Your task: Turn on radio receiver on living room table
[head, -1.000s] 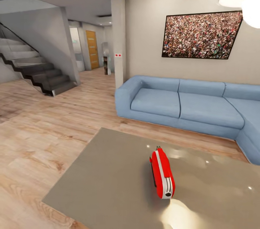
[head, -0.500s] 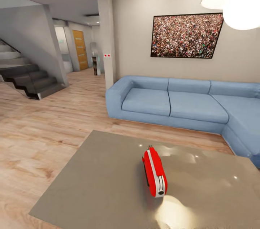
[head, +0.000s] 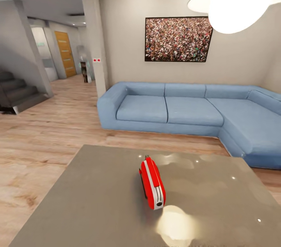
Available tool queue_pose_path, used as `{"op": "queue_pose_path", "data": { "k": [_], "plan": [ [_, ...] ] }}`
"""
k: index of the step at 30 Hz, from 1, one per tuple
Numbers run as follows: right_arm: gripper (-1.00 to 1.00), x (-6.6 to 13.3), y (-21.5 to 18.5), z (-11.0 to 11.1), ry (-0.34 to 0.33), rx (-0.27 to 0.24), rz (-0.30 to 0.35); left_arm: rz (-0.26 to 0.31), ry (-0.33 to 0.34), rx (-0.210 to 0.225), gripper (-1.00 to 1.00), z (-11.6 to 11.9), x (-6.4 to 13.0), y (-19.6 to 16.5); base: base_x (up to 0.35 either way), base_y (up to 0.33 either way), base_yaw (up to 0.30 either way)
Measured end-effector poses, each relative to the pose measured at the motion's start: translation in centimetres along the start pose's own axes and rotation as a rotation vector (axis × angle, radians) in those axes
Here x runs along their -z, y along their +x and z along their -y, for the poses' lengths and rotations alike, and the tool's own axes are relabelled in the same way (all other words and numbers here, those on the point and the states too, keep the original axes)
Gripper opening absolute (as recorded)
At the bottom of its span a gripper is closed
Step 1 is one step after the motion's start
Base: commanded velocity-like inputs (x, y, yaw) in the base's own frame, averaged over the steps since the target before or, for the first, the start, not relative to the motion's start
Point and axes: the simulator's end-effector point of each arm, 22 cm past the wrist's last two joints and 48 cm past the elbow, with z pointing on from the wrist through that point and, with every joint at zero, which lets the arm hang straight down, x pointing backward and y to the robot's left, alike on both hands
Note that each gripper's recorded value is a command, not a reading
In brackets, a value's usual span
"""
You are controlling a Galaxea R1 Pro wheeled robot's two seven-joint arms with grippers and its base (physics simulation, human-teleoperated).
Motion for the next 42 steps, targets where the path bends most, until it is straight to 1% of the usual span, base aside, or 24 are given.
{"op": "queue_pose_path", "data": {
  "k": [12, 18, 29, 42],
  "plan": [
    [1.00, 0.00, 0.00, 0.00, 0.000, 0.000, 0.000, 0.000, 0.001, 0.000, 1.00, 0.04, 0.00, -0.01, 0.000, 0.000, -0.256],
    [1.00, 0.00, 0.00, 0.00, 0.000, 0.001, 0.000, 0.000, -0.001, 0.000, 1.00, -0.10, 0.00, -0.02, 0.042, 0.080, -0.021],
    [1.00, 0.00, 0.02, -0.01, 0.000, 0.001, -0.001, 0.000, -0.002, 0.001, 1.00, -0.12, 0.00, 0.00, 0.105, 0.250, -0.001],
    [1.00, 0.00, 0.01, -0.01, -0.001, 0.001, 0.000, 0.000, -0.001, 0.001, 1.00, -0.10, 0.00, -0.02, 0.046, 0.018, 0.000]
  ]
}}
